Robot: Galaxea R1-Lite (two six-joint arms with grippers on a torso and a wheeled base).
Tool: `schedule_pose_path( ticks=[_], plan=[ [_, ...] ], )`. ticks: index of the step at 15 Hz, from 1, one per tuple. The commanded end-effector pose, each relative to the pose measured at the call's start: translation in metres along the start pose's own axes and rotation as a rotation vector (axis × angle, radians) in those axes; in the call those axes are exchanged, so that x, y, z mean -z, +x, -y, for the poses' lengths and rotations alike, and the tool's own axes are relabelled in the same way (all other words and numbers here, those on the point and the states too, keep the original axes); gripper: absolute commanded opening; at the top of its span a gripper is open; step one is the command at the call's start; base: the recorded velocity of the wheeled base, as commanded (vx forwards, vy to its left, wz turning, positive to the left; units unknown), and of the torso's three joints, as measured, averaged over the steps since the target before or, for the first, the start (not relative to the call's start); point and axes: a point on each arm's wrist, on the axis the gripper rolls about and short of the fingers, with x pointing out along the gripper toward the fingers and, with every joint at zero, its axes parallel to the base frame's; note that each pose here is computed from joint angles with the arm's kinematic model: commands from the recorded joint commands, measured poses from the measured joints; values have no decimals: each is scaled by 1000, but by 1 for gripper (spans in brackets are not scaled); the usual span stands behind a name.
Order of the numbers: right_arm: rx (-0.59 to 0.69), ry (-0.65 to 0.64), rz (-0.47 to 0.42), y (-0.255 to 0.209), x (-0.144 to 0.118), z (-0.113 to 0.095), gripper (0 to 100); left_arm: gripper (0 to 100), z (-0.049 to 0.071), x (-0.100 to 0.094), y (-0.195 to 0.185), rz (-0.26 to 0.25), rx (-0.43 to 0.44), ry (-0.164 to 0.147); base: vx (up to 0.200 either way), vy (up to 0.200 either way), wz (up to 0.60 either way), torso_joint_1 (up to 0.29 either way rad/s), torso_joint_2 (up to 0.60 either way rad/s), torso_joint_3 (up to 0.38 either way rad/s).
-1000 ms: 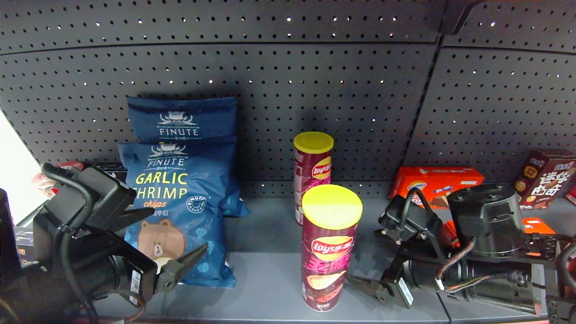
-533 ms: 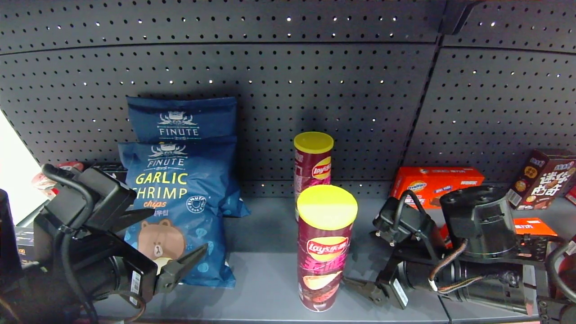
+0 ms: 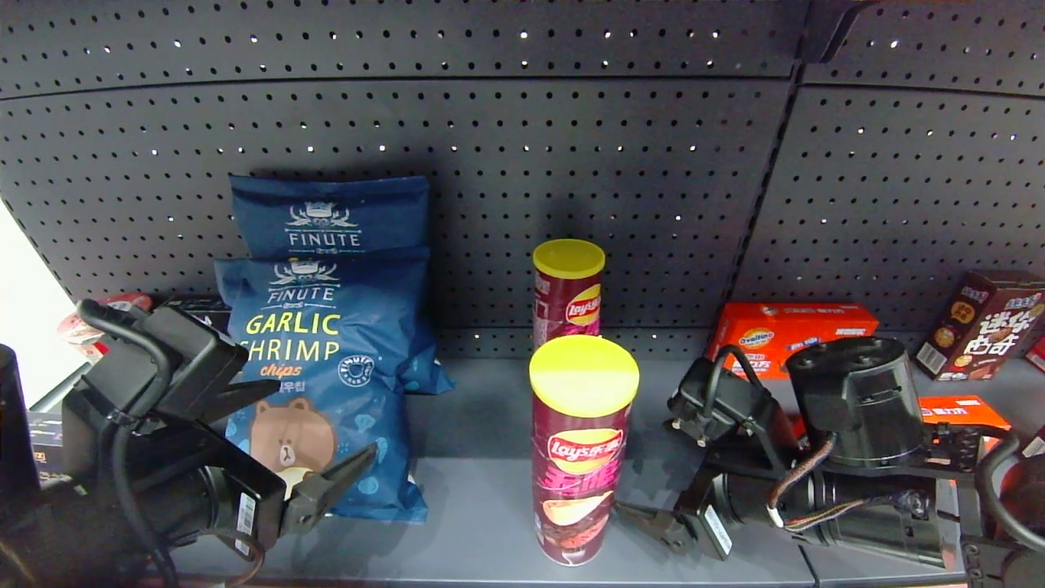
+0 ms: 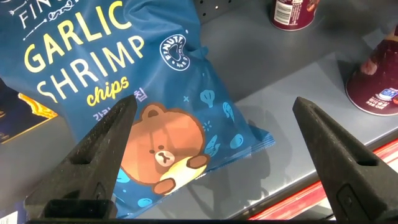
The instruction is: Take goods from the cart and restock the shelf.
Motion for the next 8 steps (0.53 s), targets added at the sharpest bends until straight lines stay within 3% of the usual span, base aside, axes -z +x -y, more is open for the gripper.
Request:
schedule_pose_path(
  ticks=[1,4,8],
  plan=[
    [-1,-1,-2,1,0,-1,100,100,0,0,0,1,-1,-1,0,0,0,0,0,0],
    [8,2,18,-6,-2,1,100,100,0,0,0,1,-3,-1,0,0,0,0,0,0],
    [101,20,162,-48,-23,17,100,100,-5,-1,-19,60,-21,-13,0,0,0,0,0,0]
  ],
)
